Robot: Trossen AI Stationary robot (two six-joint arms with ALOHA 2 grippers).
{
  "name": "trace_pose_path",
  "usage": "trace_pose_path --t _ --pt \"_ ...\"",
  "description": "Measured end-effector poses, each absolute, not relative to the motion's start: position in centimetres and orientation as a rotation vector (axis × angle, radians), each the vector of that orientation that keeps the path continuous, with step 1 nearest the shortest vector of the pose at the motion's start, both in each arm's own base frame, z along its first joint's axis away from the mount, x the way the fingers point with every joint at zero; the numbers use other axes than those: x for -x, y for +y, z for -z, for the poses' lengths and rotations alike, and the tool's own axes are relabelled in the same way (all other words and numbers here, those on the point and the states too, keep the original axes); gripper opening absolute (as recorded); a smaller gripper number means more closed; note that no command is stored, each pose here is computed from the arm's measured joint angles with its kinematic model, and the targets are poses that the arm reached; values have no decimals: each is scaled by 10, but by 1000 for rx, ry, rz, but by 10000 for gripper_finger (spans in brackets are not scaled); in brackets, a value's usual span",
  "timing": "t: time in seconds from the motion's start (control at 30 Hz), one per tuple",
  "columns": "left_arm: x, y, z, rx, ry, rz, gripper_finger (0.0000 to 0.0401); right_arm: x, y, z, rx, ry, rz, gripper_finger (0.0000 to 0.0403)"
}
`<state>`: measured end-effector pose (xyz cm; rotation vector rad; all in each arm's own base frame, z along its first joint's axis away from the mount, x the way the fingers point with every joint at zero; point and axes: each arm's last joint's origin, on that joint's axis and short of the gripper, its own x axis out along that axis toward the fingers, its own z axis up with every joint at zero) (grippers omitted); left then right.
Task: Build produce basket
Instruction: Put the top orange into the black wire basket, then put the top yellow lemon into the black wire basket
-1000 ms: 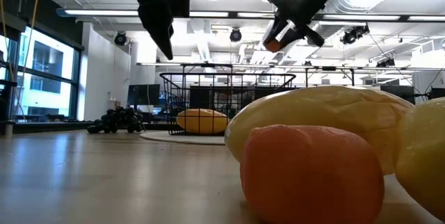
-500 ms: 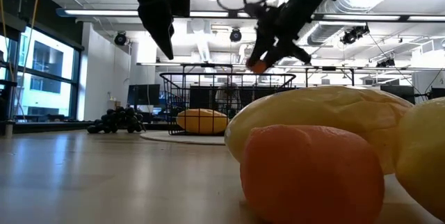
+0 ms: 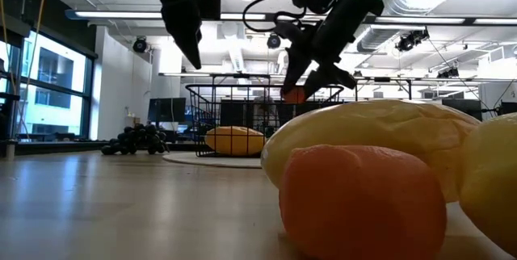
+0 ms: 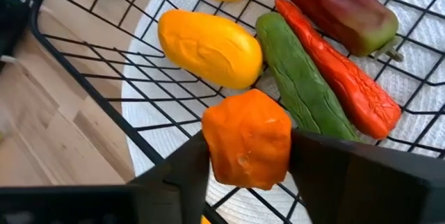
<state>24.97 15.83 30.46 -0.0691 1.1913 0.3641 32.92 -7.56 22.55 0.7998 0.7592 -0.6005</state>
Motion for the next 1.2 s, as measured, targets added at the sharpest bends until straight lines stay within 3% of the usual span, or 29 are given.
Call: trace_pose_path --t 0.17,0.3,0.7,1.2 --pt "-250 158 -305 101 1185 -385 282 -330 -77 -227 -797 748 592 233" --pt "-250 156 -304 122 1191 -391 282 -328 -79 -232 -815 738 569 257" --pt "-224 113 -335 274 1141 -310 282 -314 -80 -263 -724 645 536 259" --pt "-187 40 -361 356 1087 -239 282 -311 -79 -266 -686 652 509 259"
